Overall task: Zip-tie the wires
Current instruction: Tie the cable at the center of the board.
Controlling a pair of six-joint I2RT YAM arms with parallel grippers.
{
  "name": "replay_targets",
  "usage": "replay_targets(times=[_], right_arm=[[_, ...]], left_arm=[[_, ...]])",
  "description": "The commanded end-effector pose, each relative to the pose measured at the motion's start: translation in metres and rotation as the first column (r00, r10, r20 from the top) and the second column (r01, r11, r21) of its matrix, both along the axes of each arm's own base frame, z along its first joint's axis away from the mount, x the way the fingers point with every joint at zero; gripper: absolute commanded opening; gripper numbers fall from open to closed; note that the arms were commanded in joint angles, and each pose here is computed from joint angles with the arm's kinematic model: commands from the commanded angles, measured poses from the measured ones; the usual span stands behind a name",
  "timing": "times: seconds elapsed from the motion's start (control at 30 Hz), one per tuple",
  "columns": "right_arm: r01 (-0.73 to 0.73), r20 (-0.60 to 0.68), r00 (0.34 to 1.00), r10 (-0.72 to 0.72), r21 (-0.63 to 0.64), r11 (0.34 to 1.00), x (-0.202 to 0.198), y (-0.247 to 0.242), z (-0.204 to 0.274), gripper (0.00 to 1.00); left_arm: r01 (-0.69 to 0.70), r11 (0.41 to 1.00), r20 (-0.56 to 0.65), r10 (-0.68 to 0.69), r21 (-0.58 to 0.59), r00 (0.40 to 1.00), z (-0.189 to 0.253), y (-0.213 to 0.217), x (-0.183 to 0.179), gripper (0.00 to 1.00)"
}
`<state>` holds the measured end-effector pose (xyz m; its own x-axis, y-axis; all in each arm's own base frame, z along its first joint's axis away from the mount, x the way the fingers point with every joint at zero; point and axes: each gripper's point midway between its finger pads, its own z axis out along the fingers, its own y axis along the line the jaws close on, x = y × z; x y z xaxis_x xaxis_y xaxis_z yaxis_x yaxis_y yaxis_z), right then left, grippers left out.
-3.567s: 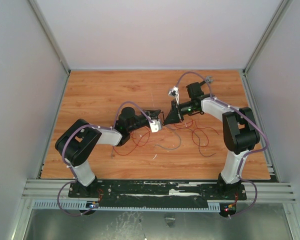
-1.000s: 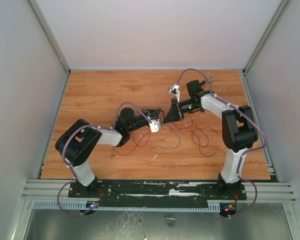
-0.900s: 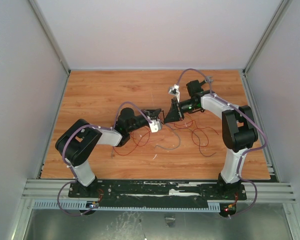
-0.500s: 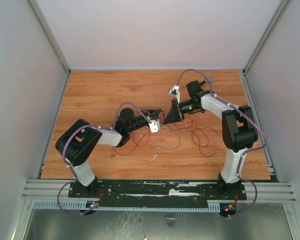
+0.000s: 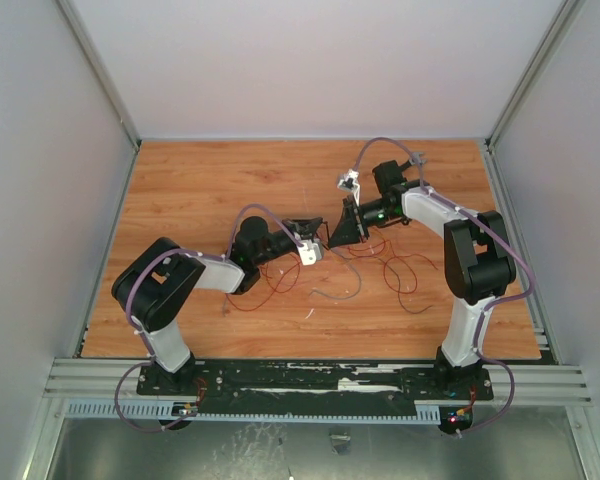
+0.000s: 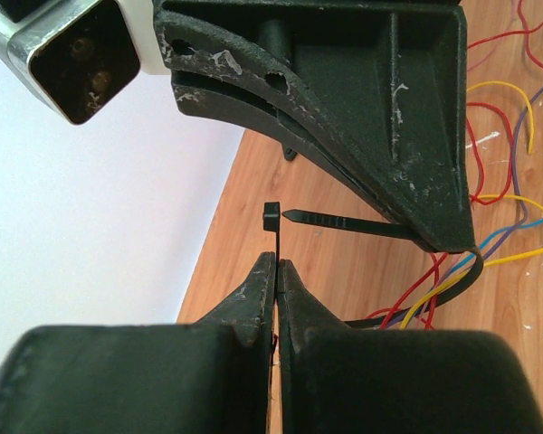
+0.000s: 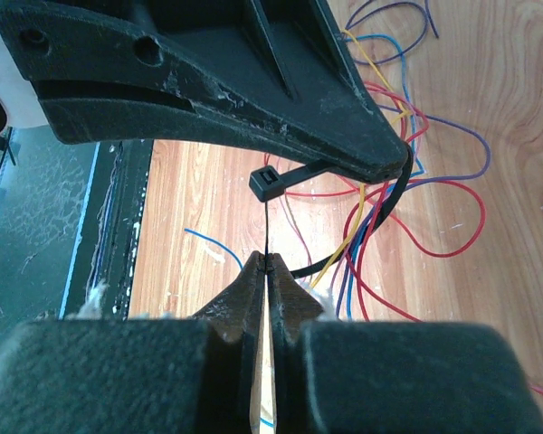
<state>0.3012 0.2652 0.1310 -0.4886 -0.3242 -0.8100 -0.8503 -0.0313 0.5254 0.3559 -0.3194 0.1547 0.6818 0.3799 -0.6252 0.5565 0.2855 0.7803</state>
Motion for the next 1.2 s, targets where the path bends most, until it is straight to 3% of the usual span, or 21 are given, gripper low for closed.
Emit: replay_targets(times=[0.0,1.17], right_arm=[[-0.001,0.022,1.000,0.000,0.034,0.999,0.0097,0.0001,0.0105,0.00],[-0.019,-0.057,0.998,0.021,0.032,0.999,0.0040,-0.0017,0.0153,0.00]], left_arm=[[0.018,1.000,0.015,-0.018,-0.014,1.000,0.0013,-0.0039,-0.0048,0.00],[0.022,1.000,0.120,-0.024,0.016,0.992,0.0017,-0.0046,-0.0101,0.00]])
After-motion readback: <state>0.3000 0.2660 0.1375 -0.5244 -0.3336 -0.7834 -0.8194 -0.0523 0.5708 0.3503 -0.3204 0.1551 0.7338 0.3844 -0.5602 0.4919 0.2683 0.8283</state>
